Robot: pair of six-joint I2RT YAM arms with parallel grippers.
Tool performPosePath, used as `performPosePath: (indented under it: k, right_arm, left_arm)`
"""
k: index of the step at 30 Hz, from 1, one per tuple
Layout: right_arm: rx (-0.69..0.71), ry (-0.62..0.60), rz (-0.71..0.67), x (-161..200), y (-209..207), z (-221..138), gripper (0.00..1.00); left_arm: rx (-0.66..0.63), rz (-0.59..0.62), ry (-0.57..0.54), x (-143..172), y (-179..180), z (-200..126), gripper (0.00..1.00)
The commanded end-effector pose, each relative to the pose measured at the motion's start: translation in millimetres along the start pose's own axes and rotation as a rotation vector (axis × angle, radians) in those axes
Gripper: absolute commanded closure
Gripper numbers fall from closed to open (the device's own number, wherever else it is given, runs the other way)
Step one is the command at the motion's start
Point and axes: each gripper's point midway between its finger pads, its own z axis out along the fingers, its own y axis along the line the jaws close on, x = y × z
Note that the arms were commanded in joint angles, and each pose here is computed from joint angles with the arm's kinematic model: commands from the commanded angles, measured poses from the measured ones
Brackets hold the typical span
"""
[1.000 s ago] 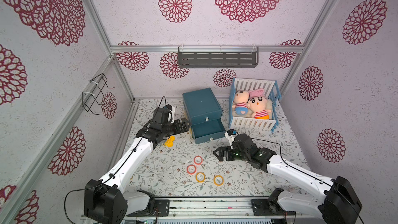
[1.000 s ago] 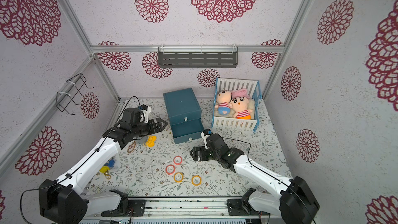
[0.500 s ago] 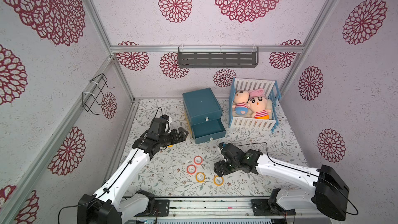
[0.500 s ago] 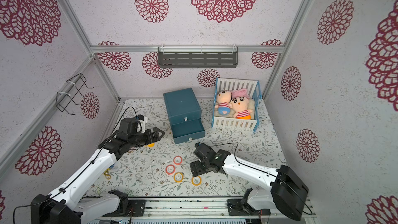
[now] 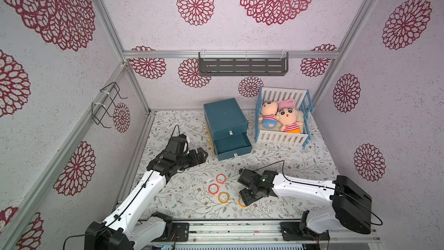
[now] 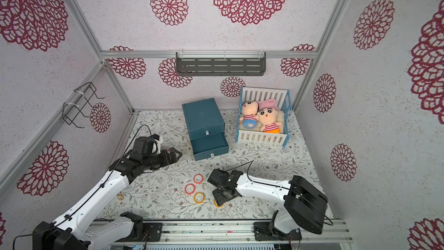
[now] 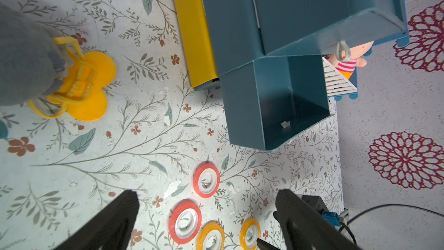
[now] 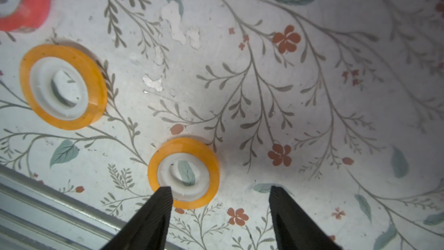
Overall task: Place the transparent tape into the drawer according to color
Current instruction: Pick up the tape at the center of the board.
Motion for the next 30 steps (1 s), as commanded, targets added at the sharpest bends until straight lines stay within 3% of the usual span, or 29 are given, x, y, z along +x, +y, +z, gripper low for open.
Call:
performPosePath:
  k: [1,22,30]
  right_arm:
    - [0.023,-0.008,-0.006,-5,2,-1,0.34]
    - [0.066,0.052,-0.045,1,9,20,0.57]
    - [0.08,0.091,-0.057,9,9,30,0.76]
  left_arm:
    - [-0.008,-0.005,-0.006,1,2,-4,0.03]
    - [-0.02,-0.009,0.006,8,7,-4,0.03]
    - [-0.02,-0.005,0.012,9,7,-3,0.03]
